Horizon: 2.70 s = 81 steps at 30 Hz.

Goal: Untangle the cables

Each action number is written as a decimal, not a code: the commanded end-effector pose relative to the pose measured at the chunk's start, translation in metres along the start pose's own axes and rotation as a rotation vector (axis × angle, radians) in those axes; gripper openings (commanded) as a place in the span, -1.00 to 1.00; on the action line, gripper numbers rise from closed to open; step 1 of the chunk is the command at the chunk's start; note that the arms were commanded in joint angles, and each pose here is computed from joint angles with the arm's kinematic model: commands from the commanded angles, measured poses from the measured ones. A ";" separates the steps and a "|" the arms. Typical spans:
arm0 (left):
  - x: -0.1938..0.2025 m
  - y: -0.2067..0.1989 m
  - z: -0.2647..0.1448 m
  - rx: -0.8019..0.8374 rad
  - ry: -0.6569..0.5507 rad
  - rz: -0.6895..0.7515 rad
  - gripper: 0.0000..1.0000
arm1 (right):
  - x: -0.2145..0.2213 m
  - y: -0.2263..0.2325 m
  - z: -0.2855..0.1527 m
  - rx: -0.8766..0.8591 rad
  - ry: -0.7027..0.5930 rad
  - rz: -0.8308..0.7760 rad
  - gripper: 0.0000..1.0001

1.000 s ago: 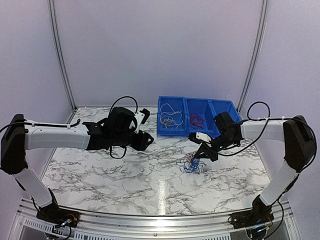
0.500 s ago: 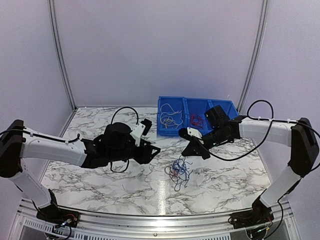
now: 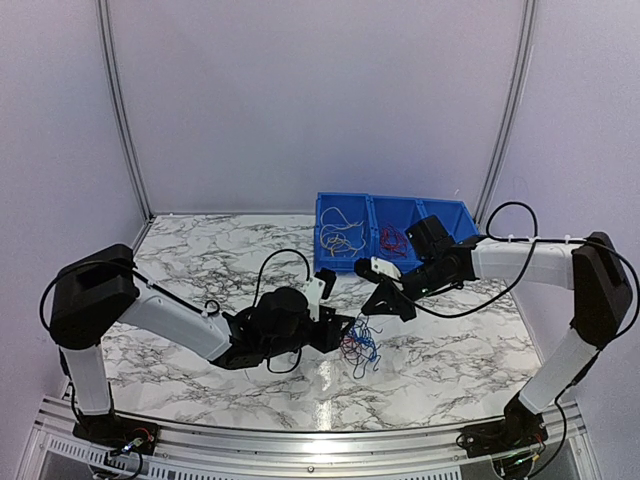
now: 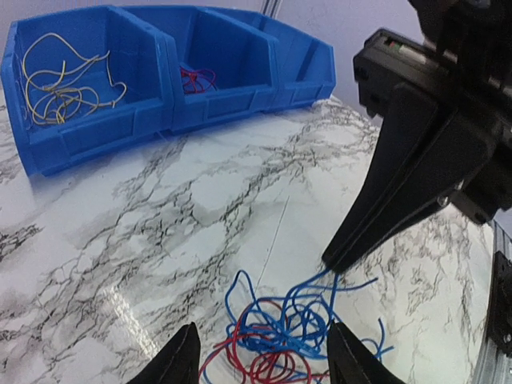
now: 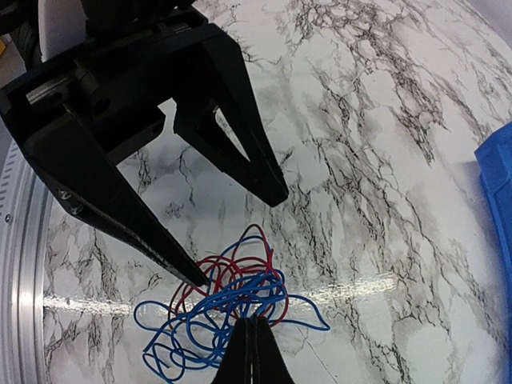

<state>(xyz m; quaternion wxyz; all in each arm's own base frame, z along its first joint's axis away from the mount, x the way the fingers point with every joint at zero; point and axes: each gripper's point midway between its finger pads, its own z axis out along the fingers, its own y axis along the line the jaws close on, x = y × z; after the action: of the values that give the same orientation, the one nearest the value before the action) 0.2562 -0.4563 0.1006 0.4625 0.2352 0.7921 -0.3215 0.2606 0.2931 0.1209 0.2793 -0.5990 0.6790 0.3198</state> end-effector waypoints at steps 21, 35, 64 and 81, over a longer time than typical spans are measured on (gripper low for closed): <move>-0.031 -0.009 0.019 0.044 -0.202 -0.078 -0.01 | -0.003 -0.020 -0.016 0.028 -0.067 0.082 -1.00; -0.020 0.000 0.050 0.028 -0.209 -0.129 -0.05 | -0.004 -0.019 -0.016 0.003 -0.088 0.105 -1.00; 0.048 0.031 0.093 -0.058 -0.083 -0.286 -0.55 | -0.211 0.067 -0.178 0.011 -0.420 -0.264 -1.00; 0.058 0.039 0.076 -0.072 -0.067 -0.286 -0.72 | -0.299 0.102 -0.311 0.197 -0.640 -0.468 -1.00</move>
<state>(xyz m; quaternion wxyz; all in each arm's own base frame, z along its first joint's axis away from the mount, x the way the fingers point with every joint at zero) 0.3040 -0.5002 0.0408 0.4639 0.0824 0.7829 -0.4062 0.2200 0.2665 0.5135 0.5564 -0.5779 0.4823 0.3518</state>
